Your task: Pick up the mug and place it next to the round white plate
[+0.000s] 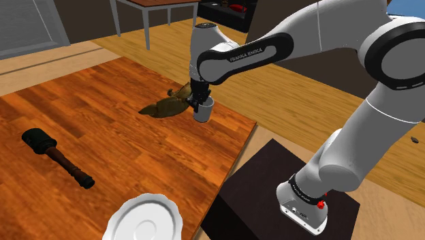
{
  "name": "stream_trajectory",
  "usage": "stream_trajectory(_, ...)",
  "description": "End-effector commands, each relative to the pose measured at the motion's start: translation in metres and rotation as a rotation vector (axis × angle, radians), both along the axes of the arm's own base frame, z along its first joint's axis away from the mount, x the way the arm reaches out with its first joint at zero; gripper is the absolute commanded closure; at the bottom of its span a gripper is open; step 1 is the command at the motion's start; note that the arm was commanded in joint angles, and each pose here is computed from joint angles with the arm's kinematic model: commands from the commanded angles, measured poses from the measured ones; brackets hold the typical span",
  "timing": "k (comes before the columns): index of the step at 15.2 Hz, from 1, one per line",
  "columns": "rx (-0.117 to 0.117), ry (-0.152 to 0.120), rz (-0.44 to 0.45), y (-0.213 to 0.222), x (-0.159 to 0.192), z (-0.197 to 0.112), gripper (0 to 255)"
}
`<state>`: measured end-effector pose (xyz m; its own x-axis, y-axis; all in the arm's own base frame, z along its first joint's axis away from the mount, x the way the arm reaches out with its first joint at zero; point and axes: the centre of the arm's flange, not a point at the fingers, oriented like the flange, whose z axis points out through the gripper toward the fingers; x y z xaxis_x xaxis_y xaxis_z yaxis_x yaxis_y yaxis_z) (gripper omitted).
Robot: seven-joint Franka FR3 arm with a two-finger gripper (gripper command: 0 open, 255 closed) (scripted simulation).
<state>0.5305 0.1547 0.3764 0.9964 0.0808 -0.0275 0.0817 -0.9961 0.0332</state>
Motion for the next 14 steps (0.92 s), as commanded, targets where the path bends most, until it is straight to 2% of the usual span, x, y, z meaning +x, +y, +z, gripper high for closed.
stream_trajectory(1,0.000,-0.001,0.001,-0.001,0.001,0.011,255)
stream_trajectory(14,0.000,-0.001,0.001,-0.001,0.001,0.080,255)
